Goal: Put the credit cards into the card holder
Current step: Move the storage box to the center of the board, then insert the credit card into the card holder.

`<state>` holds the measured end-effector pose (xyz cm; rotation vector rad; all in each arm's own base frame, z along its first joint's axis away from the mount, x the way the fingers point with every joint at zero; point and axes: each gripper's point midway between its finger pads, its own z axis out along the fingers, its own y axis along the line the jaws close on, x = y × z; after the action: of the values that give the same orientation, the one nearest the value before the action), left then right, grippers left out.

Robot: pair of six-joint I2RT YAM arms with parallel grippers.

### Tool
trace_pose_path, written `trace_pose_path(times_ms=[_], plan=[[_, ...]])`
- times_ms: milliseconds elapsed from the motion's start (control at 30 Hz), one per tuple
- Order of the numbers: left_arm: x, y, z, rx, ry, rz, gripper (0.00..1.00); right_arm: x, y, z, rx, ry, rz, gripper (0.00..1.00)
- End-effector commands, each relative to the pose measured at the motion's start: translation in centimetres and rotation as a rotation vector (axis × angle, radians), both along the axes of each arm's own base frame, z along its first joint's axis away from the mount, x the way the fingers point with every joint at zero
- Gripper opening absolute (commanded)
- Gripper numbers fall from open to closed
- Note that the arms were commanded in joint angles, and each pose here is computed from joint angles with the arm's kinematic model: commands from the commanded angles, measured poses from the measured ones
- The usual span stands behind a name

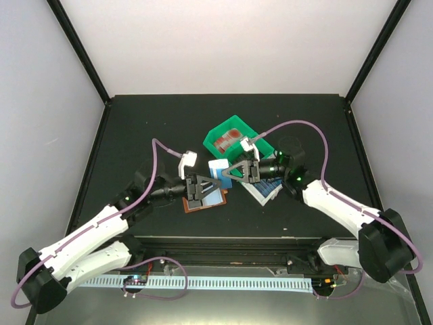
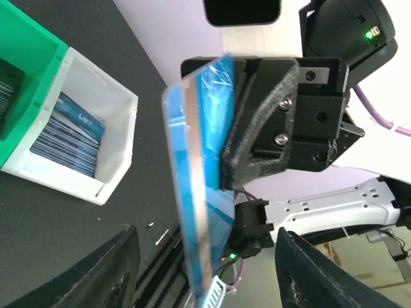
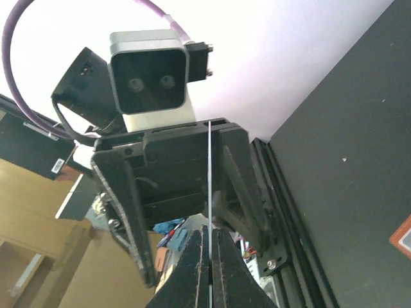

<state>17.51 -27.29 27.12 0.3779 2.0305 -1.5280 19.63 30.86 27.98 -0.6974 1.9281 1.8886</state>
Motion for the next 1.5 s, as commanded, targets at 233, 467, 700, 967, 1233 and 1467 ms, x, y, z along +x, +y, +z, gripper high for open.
trace_pose_path(times_ms=[233,467,700,967,1233,1467], plan=[[1.6,1.0,0.3,-0.133,0.038,0.097,0.13,-1.4,0.1,0.3,0.036,0.014,0.072,0.01],[2.4,1.6,-1.5,-0.084,0.055,0.146,0.02,-0.6,0.1,-1.5,-0.024,-0.004,0.021,0.41],[5.0,8.7,-11.3,0.256,0.216,0.535,0.02,3.4,-1.4,-7.4,-0.322,-0.075,-0.234,0.56],[4.3,10.2,-18.4,0.367,0.337,0.562,0.01,5.6,-0.5,-16.4,-0.810,-0.131,-0.404,0.54],[4.1,7.6,-19.6,0.297,0.344,0.418,0.02,5.2,-0.4,-22.5,-1.151,-0.215,-0.410,0.53],[4.1,6.9,-20.1,0.271,0.348,0.379,0.02,4.7,-0.2,-25.2,-1.242,-0.217,-0.362,0.46]])
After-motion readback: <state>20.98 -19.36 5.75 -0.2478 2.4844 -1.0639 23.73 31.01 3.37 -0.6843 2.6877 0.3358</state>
